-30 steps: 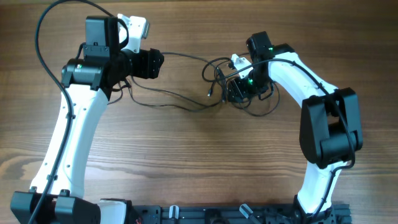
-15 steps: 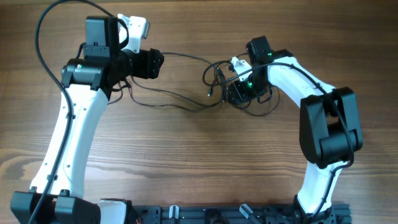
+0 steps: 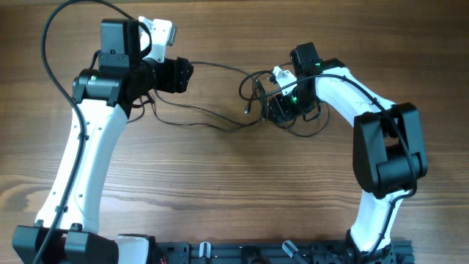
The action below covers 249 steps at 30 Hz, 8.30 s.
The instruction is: Untangle cables
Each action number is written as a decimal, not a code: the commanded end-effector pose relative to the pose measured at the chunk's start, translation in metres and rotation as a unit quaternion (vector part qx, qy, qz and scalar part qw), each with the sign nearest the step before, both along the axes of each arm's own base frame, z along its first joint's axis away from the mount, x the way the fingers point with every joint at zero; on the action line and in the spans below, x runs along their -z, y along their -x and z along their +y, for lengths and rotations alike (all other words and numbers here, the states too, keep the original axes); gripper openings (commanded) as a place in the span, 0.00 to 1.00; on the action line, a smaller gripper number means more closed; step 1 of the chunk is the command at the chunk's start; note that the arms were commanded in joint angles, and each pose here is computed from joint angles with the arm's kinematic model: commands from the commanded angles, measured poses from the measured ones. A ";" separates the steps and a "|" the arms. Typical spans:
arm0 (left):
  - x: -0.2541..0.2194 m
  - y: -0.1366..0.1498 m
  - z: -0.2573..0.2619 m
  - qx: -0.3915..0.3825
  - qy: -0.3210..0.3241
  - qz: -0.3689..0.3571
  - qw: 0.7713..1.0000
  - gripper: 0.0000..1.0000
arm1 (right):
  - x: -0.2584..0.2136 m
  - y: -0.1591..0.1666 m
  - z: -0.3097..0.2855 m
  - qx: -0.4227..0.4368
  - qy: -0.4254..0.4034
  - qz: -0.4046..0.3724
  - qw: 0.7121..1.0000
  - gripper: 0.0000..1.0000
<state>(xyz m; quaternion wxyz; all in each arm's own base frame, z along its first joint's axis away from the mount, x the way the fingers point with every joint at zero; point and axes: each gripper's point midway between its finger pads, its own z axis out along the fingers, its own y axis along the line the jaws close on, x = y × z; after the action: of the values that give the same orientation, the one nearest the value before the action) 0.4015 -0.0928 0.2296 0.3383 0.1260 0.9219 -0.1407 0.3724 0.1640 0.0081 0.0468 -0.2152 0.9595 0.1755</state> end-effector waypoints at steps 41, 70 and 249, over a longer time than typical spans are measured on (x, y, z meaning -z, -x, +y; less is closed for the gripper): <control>-0.034 0.010 0.000 -0.001 0.008 -0.037 0.999 0.79 | -0.081 -0.045 0.002 0.103 0.003 -0.090 0.991 0.04; -0.033 0.021 -0.018 0.037 0.048 -0.019 0.998 0.91 | -0.413 -0.088 -0.102 0.236 -0.069 -0.379 0.892 0.04; -0.034 -0.004 0.107 -0.166 0.011 -0.036 0.985 0.90 | -0.291 -0.101 -0.125 0.299 0.087 -0.223 0.924 1.00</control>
<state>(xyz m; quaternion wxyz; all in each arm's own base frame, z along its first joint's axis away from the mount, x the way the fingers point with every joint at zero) 0.4064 0.0132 0.2476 0.3736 -0.0119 0.9246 -0.0729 0.4844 -0.0027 0.2837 0.2817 0.1042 0.9538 -0.0022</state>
